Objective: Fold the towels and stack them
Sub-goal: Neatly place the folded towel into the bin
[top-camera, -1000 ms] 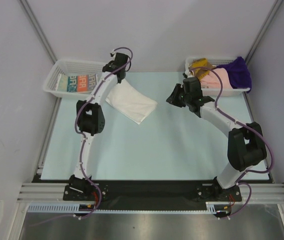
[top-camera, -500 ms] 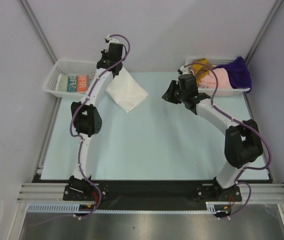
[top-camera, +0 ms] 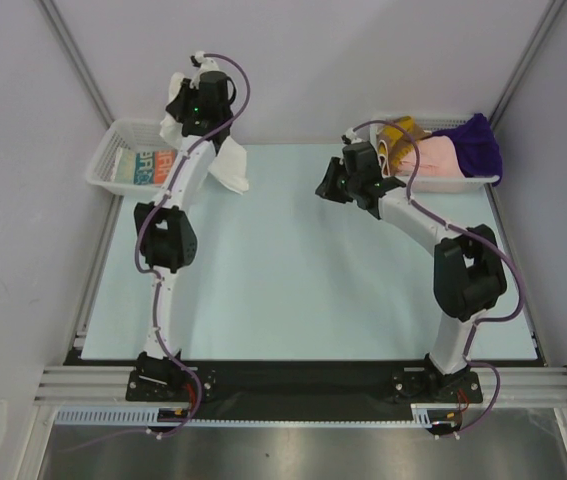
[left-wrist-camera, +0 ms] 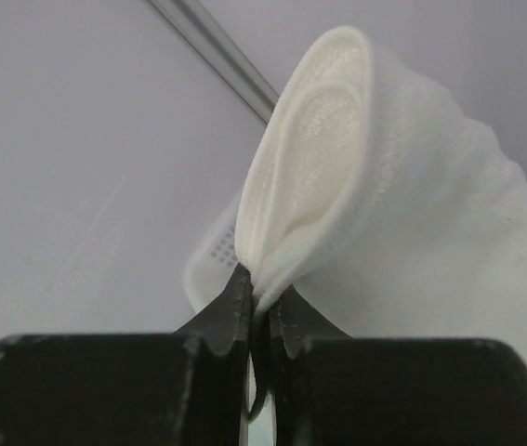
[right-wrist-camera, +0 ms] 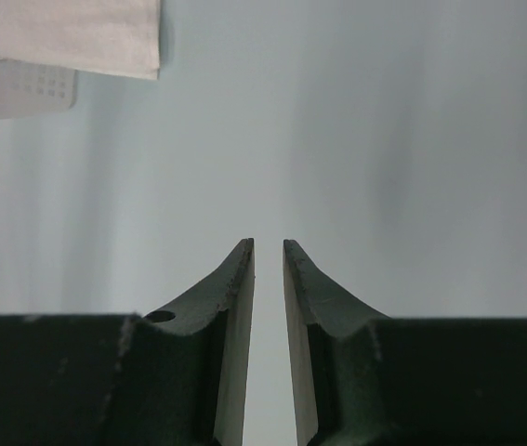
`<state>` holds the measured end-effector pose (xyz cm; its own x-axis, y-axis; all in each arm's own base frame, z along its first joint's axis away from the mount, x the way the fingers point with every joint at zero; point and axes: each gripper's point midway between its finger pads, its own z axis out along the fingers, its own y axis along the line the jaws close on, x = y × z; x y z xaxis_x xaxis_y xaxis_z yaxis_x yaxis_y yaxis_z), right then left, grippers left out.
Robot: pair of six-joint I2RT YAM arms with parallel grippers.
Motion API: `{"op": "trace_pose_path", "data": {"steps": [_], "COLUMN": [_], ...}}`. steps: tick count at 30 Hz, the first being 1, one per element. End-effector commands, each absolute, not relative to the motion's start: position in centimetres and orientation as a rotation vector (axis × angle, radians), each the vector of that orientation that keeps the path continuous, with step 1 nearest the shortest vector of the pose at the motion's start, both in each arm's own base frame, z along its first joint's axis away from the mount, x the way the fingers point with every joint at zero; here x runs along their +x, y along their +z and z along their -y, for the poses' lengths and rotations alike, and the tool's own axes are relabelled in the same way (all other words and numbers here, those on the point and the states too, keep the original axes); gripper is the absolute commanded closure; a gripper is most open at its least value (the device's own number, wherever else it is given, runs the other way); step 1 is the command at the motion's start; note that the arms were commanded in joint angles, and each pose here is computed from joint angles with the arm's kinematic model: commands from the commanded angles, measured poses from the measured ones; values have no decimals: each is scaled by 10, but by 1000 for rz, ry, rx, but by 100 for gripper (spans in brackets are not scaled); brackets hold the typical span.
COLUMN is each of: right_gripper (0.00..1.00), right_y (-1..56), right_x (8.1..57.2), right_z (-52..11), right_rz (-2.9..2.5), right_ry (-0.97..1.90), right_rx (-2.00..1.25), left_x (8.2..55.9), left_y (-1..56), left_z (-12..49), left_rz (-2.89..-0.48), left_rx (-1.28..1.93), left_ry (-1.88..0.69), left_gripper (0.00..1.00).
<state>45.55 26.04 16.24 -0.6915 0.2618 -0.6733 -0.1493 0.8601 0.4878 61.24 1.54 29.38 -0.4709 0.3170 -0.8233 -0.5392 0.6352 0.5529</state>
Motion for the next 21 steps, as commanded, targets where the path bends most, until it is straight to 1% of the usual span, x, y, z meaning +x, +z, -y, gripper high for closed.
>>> {"op": "trace_pose_path", "data": {"steps": [1,15,21], "right_gripper": [75,76,76], "right_y": [178,178,176], "right_x": [465,469,470], "right_z": [-267,-289,-296], "right_rz": [-2198,-2203,-2206], "right_ry": [647,648,639], "right_rx": [40,-17,-36], "left_x": [604,618,630], "left_y": [334,304,285], "left_z": [-45,-118,-132], "left_rz": [-1678,-1697,-1712], "left_rx": [-296,-327,-295], "left_ry": [1108,1122,1111], "left_gripper": [100,100,100]}}
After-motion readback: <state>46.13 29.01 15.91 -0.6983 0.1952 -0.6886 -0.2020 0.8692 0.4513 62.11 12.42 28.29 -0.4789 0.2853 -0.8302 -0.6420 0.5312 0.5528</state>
